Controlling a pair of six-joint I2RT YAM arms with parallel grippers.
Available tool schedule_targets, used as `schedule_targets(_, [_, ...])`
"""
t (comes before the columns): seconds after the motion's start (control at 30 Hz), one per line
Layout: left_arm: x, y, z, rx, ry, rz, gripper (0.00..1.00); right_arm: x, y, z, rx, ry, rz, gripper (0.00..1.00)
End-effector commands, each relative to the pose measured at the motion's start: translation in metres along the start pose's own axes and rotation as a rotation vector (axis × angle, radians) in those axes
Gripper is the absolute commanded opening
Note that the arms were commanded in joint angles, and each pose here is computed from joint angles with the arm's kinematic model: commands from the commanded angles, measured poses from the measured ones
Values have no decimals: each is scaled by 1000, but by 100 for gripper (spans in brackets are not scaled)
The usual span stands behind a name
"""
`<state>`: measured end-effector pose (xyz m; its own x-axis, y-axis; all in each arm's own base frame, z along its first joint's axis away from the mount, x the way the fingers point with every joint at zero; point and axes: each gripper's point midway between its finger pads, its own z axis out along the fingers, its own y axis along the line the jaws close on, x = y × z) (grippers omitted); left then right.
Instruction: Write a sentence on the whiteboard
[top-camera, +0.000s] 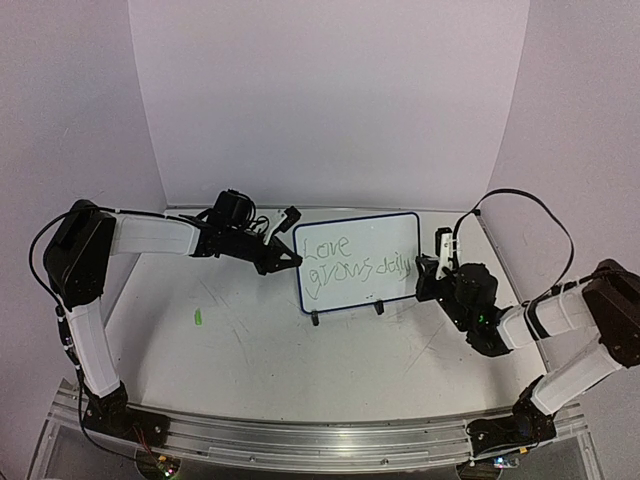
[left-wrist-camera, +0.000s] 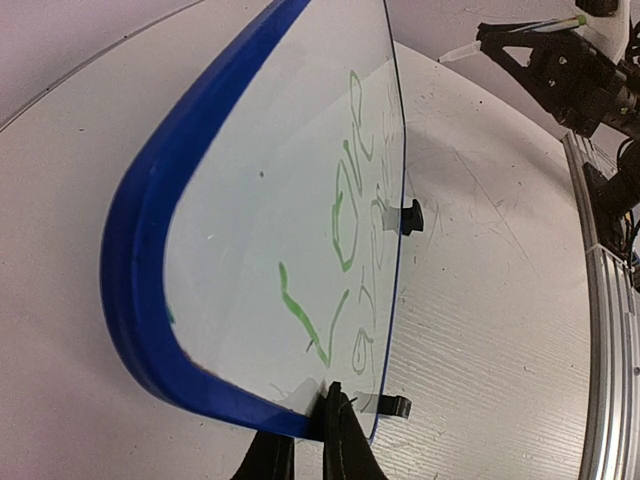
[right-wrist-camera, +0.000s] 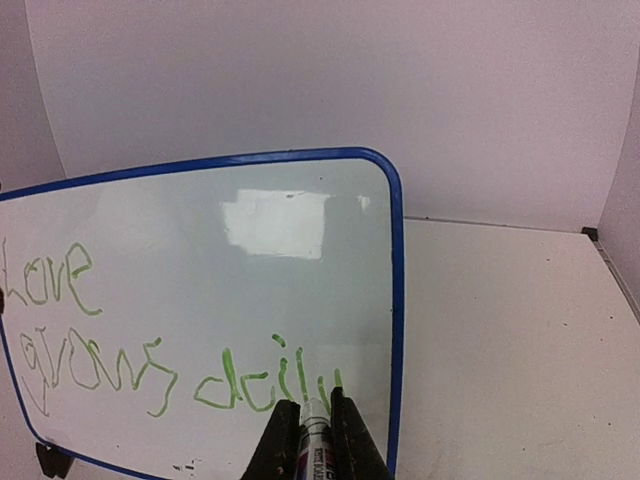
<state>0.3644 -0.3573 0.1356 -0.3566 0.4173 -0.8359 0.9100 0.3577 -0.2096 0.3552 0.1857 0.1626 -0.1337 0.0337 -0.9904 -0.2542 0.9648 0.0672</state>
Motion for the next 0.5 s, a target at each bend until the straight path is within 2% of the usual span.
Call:
schedule_targets(0.0, [88,27,3,-140,280,-4,0,24,-17,2,55,64,22,0])
schedule_targets(0.2, [87,27,3,-140,280,-3,0,33,-22,5,47,69,29,0])
schedule_targets(0.47, [86,27,2,-140,276,0,0,24,-15,10,-22,10,71,0])
